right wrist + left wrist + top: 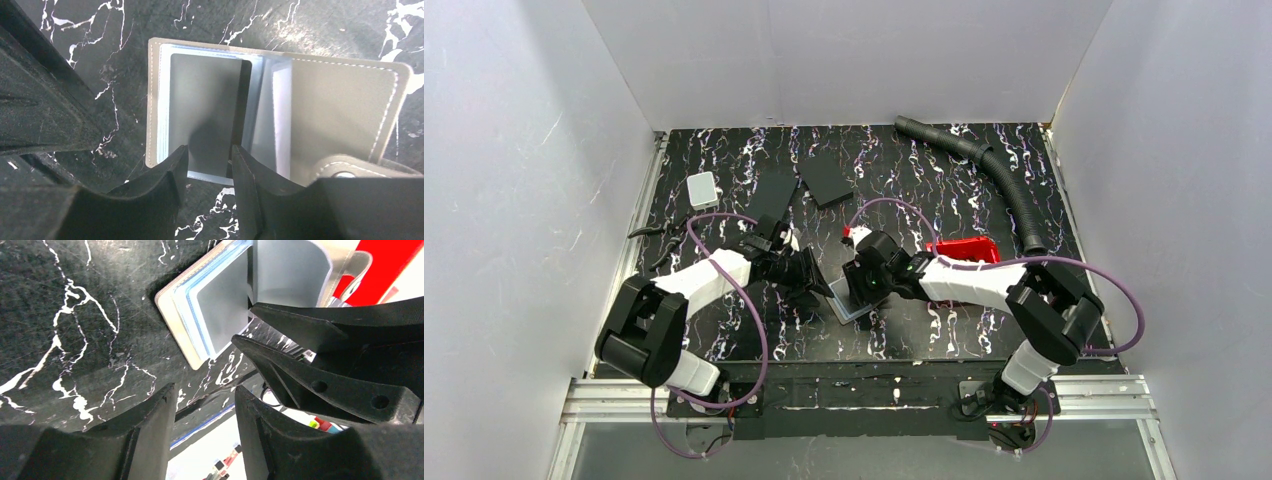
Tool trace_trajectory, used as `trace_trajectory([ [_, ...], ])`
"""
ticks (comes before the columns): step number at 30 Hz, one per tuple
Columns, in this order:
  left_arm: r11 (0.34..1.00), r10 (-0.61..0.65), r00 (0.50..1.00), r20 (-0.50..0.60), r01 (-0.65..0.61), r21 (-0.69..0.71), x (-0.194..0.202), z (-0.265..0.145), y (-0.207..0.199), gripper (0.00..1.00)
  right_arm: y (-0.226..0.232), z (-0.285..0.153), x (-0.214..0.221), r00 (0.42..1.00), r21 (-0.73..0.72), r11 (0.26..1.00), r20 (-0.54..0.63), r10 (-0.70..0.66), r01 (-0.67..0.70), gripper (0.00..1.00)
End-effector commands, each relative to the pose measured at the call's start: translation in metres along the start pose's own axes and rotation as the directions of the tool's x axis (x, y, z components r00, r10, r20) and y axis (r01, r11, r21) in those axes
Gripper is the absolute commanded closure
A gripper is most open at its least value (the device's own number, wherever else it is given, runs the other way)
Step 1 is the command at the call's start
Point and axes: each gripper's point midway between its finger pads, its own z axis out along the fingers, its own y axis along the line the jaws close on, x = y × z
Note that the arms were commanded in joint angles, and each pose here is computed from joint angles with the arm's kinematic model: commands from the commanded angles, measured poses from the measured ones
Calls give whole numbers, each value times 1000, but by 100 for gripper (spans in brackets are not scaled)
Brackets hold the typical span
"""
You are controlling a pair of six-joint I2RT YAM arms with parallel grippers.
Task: Put the credit cards into the card holder
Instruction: Insert the credit card into the card holder.
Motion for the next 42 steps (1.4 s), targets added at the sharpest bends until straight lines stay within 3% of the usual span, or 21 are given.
trace_trajectory([
  [1, 998, -14, 1000, 8, 13, 67, 0, -2, -14, 55, -4, -1, -16, 998, 31, 999, 59, 6, -8, 53],
  [8, 996, -28, 1000, -5, 29, 87, 1, 5, -20, 55, -10, 6, -4, 997, 14, 998, 50, 61, -62, 51],
  [12, 993, -57, 998, 9, 56, 102, -5, 10, -24, 61, -8, 12, 4, 988, -72, 987, 47, 149, -146, 53],
  [15, 993, -91, 996, 26, 88, 79, -9, 22, -21, 64, -16, 14, 13, 976, -95, 973, 44, 213, -208, 64],
  [22, 994, -103, 994, 49, 100, 45, -5, 29, -16, 65, -22, 16, 20, 966, -98, 963, 46, 256, -251, 78],
  [28, 995, -99, 992, 78, 98, 13, -3, 25, -8, 65, -26, 19, 25, 960, -97, 957, 31, 278, -274, 70],
  [34, 996, -91, 993, 78, 90, 13, -4, 25, -9, 65, -28, 20, 26, 946, -126, 940, 29, 324, -318, 80],
  [42, 996, -89, 993, 73, 88, 23, -8, 28, -13, 66, -31, 21, 32, 891, -216, 870, -1, 454, -443, 83],
])
